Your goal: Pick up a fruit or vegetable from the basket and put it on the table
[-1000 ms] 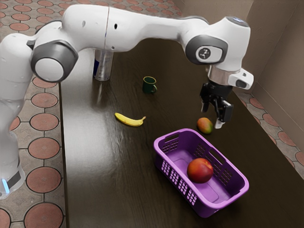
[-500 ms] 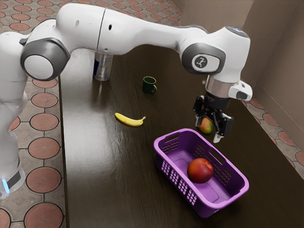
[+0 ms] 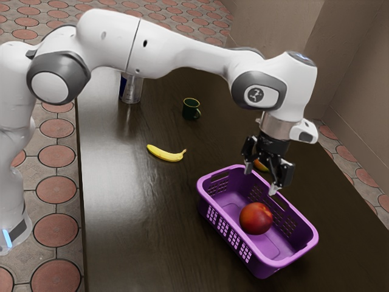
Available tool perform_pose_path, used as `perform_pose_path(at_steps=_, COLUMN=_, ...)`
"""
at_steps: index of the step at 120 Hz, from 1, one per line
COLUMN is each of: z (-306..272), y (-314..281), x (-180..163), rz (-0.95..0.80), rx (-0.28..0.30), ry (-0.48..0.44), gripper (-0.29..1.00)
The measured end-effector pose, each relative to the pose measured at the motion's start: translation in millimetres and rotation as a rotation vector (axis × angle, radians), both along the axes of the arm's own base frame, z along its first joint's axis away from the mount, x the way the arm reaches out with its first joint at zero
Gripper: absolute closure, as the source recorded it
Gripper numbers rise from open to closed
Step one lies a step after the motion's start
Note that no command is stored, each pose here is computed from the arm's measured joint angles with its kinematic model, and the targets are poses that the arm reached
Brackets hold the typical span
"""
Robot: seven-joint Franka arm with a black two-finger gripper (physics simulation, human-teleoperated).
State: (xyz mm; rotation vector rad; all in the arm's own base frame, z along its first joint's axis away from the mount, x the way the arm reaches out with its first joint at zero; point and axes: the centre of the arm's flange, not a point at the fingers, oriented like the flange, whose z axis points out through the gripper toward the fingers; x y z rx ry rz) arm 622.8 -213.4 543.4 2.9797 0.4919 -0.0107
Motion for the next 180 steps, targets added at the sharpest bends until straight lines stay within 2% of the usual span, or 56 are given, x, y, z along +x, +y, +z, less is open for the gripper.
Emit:
perform_pose_path(at_steps=50, z=-27.3, y=-23.8, x=11.0, rz=0.013, rx=-0.014, ry=0.02, gripper=0.0)
perform_pose_path(at_steps=137, z=-88.1, y=-24.2, x=26.2, rz=0.047, rx=0.004, ry=0.056, gripper=0.0)
perform_pose_path(at_steps=180, z=-109.3, y=-27.3, x=33.8, rz=0.056, rx=-0.007, ry=0.057, gripper=0.0)
